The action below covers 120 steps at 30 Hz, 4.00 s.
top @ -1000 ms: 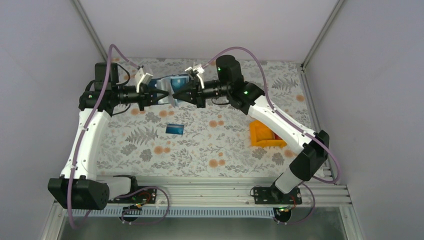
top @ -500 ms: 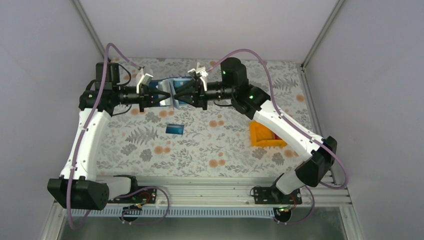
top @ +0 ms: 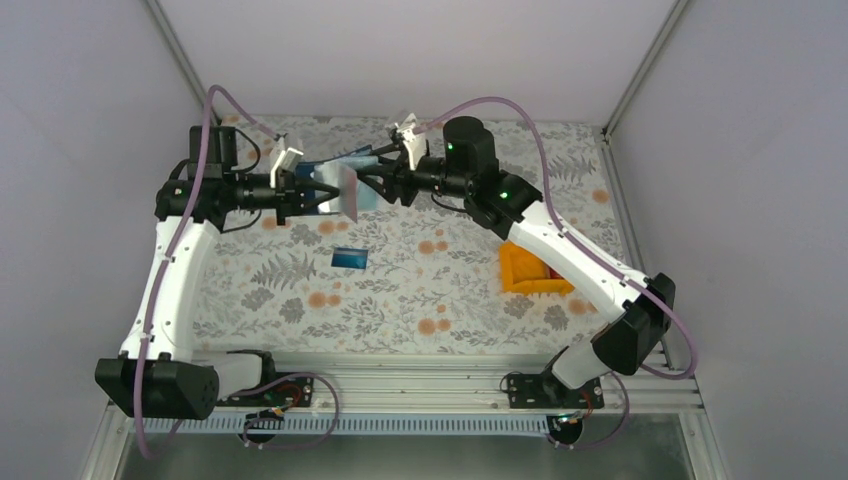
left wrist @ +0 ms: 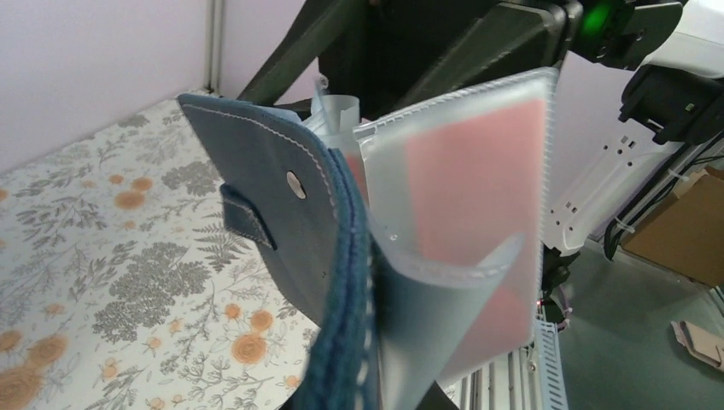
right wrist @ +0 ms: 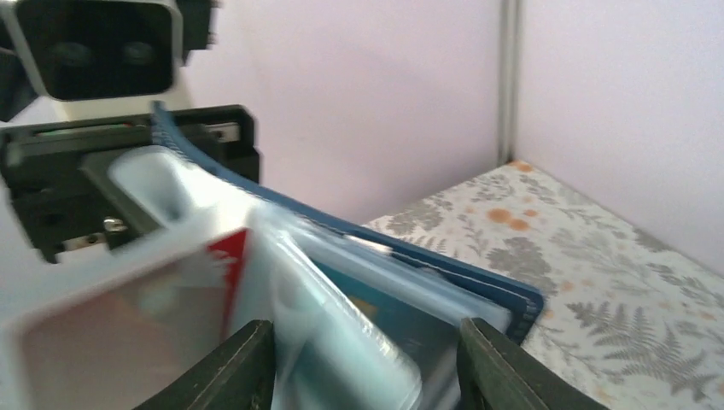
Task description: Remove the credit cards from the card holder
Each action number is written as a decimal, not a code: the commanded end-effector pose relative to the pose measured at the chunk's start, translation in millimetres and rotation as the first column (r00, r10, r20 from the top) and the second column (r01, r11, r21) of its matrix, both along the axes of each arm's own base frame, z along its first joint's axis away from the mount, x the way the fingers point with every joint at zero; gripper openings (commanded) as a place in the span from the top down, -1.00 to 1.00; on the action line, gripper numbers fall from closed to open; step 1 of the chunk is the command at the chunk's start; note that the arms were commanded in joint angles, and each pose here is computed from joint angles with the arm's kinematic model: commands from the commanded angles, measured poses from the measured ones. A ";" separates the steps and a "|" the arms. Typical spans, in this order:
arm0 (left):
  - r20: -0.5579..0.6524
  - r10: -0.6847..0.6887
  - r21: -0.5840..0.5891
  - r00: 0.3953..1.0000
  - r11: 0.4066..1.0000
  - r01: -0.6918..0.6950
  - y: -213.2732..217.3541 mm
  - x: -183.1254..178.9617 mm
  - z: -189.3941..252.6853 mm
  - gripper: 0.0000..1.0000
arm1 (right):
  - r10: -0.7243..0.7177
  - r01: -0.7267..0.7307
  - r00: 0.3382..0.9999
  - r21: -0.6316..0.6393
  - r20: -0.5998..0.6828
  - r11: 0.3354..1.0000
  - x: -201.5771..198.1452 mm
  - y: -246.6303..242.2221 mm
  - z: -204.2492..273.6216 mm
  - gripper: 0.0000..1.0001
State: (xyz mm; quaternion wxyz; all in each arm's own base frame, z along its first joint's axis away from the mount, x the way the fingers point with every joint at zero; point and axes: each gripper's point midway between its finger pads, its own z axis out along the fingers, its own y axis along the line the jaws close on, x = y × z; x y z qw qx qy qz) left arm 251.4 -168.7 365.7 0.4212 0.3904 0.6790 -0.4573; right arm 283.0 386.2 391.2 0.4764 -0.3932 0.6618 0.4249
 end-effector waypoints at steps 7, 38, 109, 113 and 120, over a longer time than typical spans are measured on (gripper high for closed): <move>0.078 -0.076 -0.054 0.994 0.995 0.081 -4.7 -17.2 24.0 0.95 | -0.132 0.138 0.988 -0.072 0.084 0.988 17.8 -18.1 1.5 -0.73; 0.213 -0.223 -0.150 0.951 0.954 0.258 -8.5 -54.2 59.3 0.95 | 0.449 -0.453 0.891 0.049 0.070 0.890 -59.6 -12.8 19.9 -0.99; 0.003 0.240 0.128 0.971 0.963 -0.238 24.4 48.9 -18.4 -1.00 | 0.178 -0.172 0.983 -0.122 0.042 0.978 -25.9 -12.5 16.7 0.92; 0.017 0.065 0.025 0.998 0.998 -0.066 9.3 16.9 3.3 -0.72 | 0.261 -0.252 0.963 -0.113 0.068 0.961 -41.6 -12.7 16.1 0.92; 0.119 -0.118 -0.072 0.986 0.989 0.127 -0.5 -27.3 32.4 0.49 | 0.300 -0.290 0.948 -0.093 0.108 0.952 -52.0 -19.2 22.5 0.92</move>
